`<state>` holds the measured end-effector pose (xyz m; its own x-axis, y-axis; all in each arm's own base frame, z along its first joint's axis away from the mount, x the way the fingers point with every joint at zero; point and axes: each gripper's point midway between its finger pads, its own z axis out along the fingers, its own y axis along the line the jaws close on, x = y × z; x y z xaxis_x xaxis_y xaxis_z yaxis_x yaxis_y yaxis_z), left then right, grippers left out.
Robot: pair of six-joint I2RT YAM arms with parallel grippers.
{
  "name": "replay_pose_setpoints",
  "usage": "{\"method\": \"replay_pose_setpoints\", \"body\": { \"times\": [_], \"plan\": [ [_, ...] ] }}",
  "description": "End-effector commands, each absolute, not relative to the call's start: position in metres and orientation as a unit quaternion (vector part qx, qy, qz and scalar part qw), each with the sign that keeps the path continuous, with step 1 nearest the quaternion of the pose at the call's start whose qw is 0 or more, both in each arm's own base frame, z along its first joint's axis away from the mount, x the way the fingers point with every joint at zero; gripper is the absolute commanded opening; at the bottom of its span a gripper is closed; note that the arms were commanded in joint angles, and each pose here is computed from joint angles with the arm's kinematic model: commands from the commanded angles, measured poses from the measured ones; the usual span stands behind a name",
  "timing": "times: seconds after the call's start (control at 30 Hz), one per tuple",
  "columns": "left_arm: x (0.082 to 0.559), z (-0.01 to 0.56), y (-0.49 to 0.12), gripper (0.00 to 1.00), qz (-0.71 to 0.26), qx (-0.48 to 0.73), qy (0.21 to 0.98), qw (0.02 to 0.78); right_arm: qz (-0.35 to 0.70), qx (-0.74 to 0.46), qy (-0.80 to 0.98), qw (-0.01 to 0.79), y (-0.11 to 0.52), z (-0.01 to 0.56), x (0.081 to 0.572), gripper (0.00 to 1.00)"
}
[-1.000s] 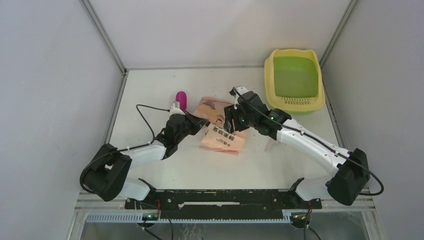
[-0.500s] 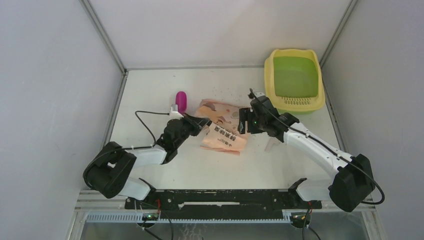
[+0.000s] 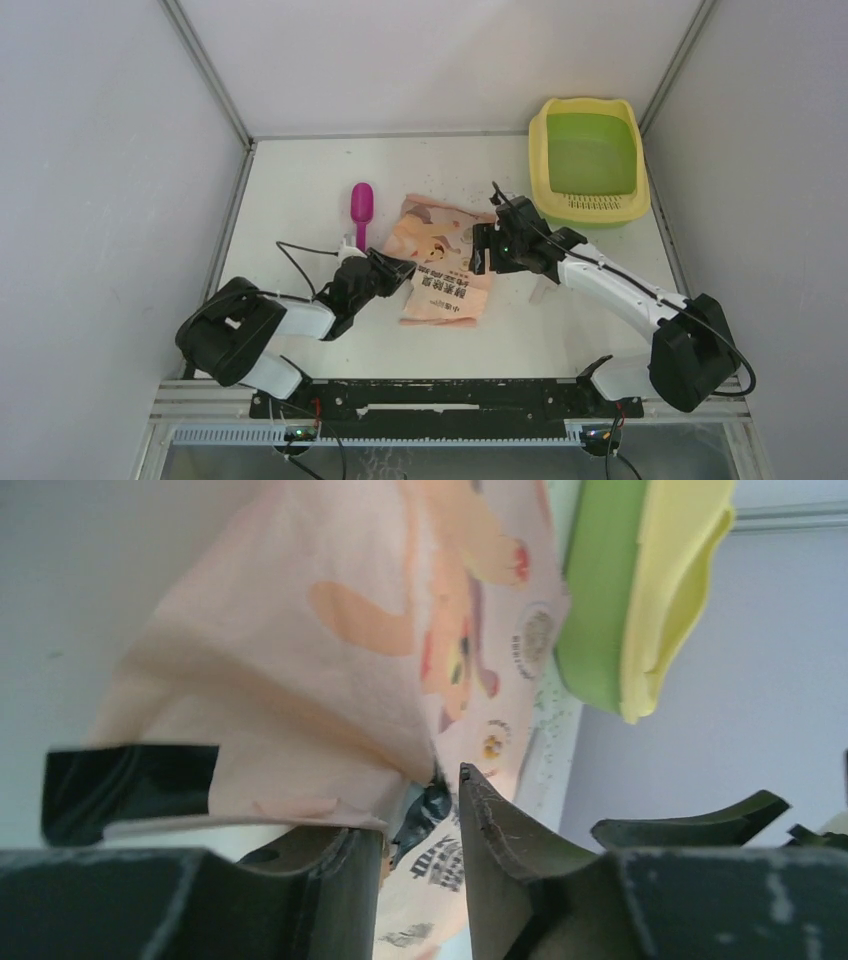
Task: Fill the litter box with clean litter
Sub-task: Open the cat litter bag at the center of the board.
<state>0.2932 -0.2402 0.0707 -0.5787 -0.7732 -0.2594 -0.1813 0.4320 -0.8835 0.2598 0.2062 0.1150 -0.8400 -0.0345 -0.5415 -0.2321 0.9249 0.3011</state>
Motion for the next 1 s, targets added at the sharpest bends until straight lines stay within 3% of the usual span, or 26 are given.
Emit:
{"method": "replay_pose_setpoints", "body": {
  "times": [0.0, 0.6, 0.97],
  "plan": [
    [0.295, 0.06, -0.233, 0.38, -0.435, -0.328, 0.76, 0.354, 0.212, -0.069, 0.934, 0.277, 0.22, 0.115, 0.267, 0.79],
    [0.314, 0.082, -0.239, 0.44, -0.512, -0.34, 0.683, 0.395, 0.228, -0.075, 0.936, 0.256, 0.218, 0.096, 0.261, 0.79],
    [0.331, 0.074, -0.25, 0.44, -0.501, -0.353, 0.692, 0.381, 0.225, -0.079, 0.939, 0.249, 0.217, 0.091, 0.26, 0.79]
  ]
}}
